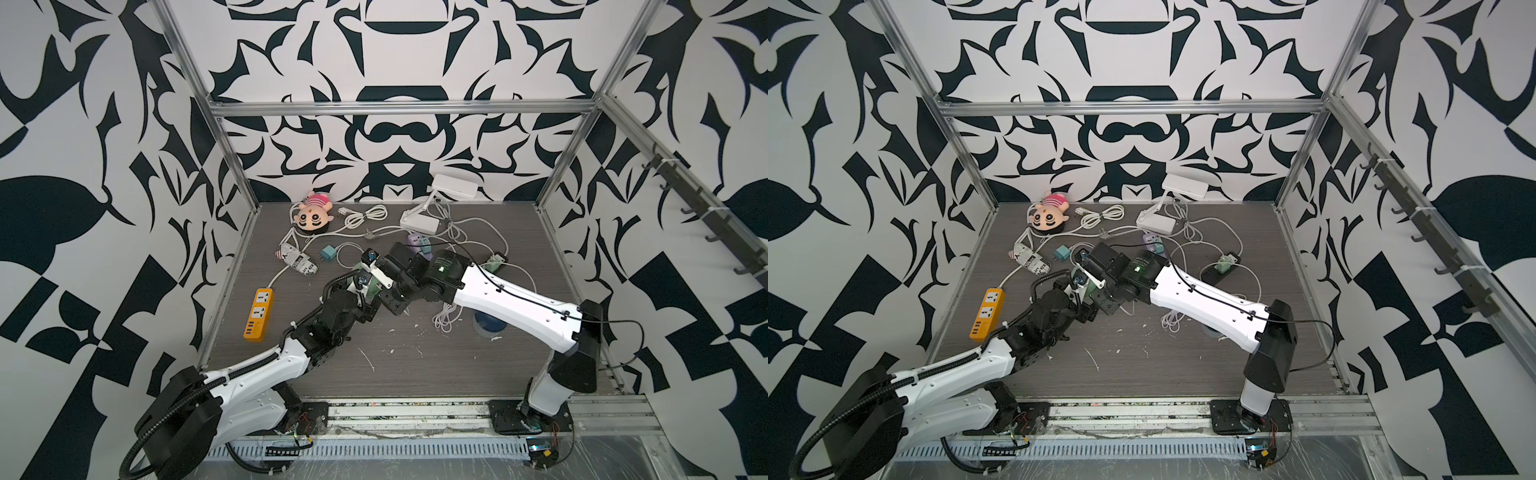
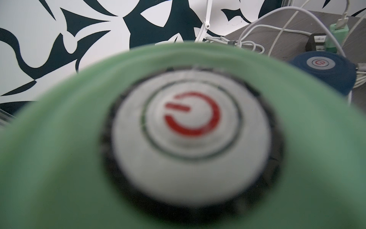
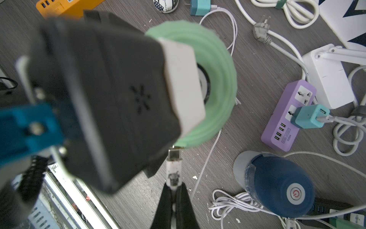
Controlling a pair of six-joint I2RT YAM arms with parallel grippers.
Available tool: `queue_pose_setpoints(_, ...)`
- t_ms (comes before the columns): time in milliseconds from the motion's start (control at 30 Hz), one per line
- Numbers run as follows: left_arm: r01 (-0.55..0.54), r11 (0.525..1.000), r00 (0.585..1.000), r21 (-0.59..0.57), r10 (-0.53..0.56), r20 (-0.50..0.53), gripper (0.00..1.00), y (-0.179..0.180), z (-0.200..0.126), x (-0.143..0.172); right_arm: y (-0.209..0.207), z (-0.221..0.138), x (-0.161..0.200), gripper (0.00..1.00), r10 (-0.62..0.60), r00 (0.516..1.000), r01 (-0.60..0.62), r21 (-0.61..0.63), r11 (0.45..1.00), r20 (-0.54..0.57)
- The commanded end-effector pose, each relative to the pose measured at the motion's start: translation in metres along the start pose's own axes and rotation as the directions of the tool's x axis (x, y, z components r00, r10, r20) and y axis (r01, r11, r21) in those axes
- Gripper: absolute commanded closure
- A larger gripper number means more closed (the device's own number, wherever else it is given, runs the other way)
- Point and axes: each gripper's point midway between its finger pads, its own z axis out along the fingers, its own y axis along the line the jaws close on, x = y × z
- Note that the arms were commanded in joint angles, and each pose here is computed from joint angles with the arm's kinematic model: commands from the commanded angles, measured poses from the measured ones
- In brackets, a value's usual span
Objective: Charge the cordless meat grinders
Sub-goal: Insert the charging cable into the cordless meat grinder.
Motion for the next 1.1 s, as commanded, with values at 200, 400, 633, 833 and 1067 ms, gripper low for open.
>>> queue_pose_setpoints(200, 0.050, 0.999, 0.995, -0.016, -0.048, 0.092, 0.60, 0.007, -0.007, -0.029, 0.001, -0.007, -0.014, 1.00, 0.001, 0.999, -0.002, 0.008, 1.000, 0.044)
queue_pose_setpoints(400, 0.042, 0.999, 0.996, 0.007, -0.043, 0.075, 0.60, 0.003, -0.006, -0.024, 0.000, -0.009, -0.020, 1.00, 0.005, 0.998, -0.006, 0.008, 1.000, 0.061)
queue_pose_setpoints(633, 0.039, 0.999, 0.998, 0.018, -0.040, 0.054, 0.61, -0.001, -0.003, -0.017, 0.000, -0.010, -0.025, 1.00, 0.002, 0.998, -0.003, 0.016, 1.000, 0.066)
queue_pose_setpoints(833, 0.034, 0.999, 0.998, 0.018, -0.035, 0.054, 0.62, -0.001, -0.003, -0.016, -0.001, -0.007, -0.026, 1.00, -0.001, 0.998, -0.001, 0.025, 1.000, 0.058)
queue_pose_setpoints(1067, 0.023, 0.999, 0.998, 0.032, -0.025, 0.050, 0.63, -0.004, -0.004, -0.014, -0.003, -0.007, -0.028, 1.00, -0.010, 0.998, 0.007, 0.042, 0.999, 0.062)
